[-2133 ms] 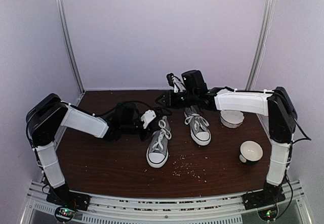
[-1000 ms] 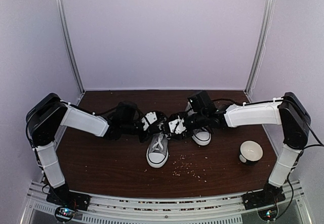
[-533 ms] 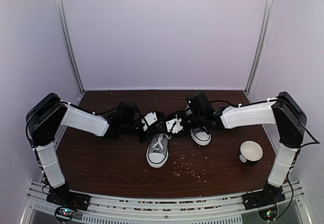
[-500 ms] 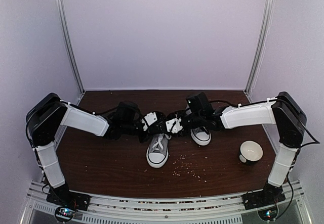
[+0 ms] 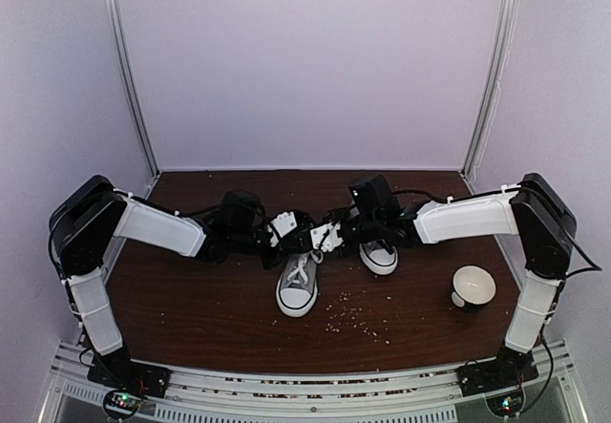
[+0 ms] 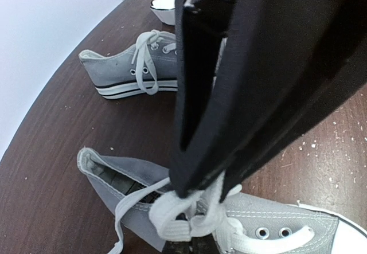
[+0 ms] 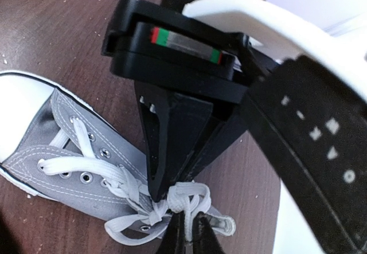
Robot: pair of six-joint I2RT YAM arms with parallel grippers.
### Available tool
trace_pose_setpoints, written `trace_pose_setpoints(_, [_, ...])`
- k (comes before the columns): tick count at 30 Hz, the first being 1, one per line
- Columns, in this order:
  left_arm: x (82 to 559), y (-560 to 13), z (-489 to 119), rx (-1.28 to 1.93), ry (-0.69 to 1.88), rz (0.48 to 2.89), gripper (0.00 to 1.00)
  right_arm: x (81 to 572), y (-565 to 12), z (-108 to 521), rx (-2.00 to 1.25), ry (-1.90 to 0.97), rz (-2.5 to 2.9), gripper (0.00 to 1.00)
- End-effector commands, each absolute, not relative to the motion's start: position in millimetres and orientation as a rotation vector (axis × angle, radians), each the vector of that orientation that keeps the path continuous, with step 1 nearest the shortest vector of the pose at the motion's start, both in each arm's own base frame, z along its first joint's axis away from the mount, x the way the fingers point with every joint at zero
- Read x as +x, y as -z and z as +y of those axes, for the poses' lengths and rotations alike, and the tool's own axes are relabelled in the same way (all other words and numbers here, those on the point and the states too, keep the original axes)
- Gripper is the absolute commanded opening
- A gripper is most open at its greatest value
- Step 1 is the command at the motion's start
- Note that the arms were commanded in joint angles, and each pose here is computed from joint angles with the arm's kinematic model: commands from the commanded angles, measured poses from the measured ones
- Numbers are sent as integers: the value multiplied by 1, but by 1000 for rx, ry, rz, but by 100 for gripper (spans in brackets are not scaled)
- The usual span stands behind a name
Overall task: Tie the shoes
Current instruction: Pass from the left arm to the right
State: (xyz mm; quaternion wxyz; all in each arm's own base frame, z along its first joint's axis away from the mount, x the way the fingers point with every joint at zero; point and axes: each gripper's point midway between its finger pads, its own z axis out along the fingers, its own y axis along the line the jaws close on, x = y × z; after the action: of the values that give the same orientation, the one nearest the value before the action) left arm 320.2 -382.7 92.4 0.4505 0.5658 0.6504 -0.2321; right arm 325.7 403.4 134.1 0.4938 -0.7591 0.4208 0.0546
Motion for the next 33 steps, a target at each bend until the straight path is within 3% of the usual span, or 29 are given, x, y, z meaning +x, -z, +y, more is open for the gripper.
trace_pose_setpoints(1, [321, -117, -394, 1394, 600, 1518, 0, 328, -133, 407, -1851, -116, 1028, 0])
trace_pose_setpoints(7, [321, -115, -390, 1392, 585, 1536, 0, 324, -139, 401, -1826, -122, 1053, 0])
trace_pose_setpoints(10, [321, -116, -382, 1404, 544, 1568, 34, 322, -140, 396, -1819, -119, 1074, 0])
trace_pose_setpoints(12, [315, -119, -373, 1445, 535, 1573, 48, 319, -137, 392, -1833, -112, 1082, 0])
trace_pose_setpoints(20, [310, -146, -318, 1545, 805, 1636, 55, 313, -129, 387, -1889, -107, 1084, 0])
trace_pose_setpoints(25, [382, -104, -284, 1451, 481, 1967, 56, 314, -130, 388, -1902, -100, 1076, 0])
trace_pose_setpoints(29, [405, -88, -286, 1489, 479, 2073, 67, 310, -126, 390, -1933, -104, 1064, 0])
trace_pose_setpoints(33, [414, -77, -279, 1574, 422, 2184, 69, 309, -126, 391, -1947, -91, 1054, 0])
